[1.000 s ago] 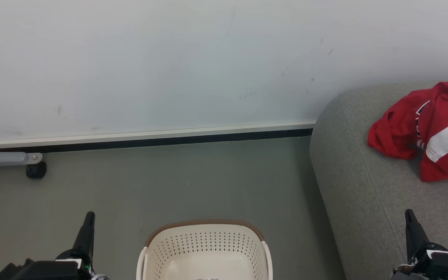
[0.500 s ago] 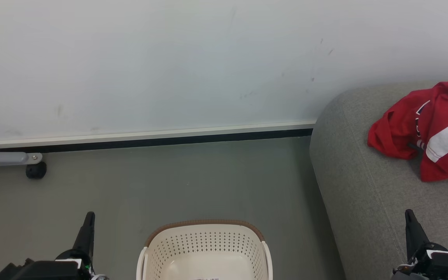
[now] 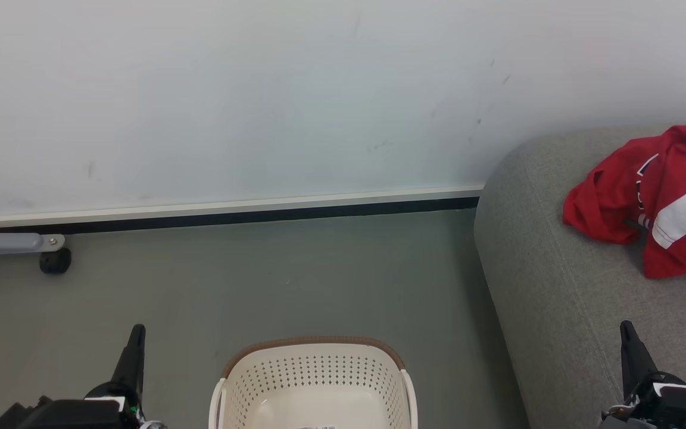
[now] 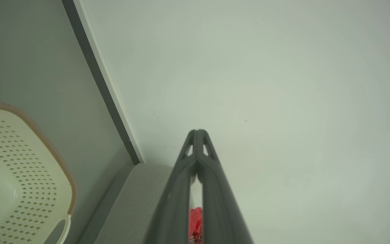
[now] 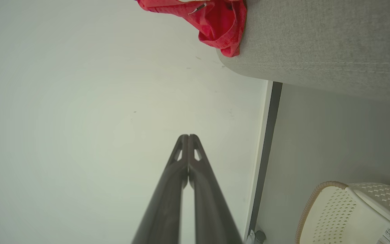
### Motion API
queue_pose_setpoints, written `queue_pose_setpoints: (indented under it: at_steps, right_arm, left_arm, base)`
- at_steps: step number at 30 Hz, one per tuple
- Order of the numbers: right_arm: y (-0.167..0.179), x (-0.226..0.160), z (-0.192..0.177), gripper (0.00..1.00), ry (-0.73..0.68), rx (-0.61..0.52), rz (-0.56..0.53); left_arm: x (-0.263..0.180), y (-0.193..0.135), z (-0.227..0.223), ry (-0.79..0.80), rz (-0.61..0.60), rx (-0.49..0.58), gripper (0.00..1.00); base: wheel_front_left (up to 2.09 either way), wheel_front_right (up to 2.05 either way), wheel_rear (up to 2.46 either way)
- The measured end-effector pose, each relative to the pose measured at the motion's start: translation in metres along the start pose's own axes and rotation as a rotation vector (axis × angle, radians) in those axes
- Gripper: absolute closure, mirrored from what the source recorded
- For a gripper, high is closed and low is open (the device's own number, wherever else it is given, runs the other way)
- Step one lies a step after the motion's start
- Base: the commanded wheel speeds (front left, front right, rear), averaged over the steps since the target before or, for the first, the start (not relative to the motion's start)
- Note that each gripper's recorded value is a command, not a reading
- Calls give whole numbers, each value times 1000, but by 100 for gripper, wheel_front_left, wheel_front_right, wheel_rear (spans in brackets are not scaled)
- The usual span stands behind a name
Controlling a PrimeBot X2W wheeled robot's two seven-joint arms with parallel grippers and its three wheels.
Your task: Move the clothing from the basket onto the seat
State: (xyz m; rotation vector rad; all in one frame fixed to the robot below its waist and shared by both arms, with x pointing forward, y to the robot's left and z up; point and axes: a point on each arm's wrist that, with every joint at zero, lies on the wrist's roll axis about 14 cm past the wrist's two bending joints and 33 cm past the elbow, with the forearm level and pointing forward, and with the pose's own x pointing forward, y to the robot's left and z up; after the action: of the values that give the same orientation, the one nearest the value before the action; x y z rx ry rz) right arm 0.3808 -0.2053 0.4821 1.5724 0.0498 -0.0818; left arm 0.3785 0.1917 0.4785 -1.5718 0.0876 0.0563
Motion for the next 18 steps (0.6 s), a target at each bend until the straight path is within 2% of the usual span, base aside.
queue_pose_setpoints:
  at_steps: [18]
  right_arm:
    - [0,0,0,100,0,0,0]
  left_arm:
    - [0,0,0,0,0,0,100]
  base:
    - [0,0,0]
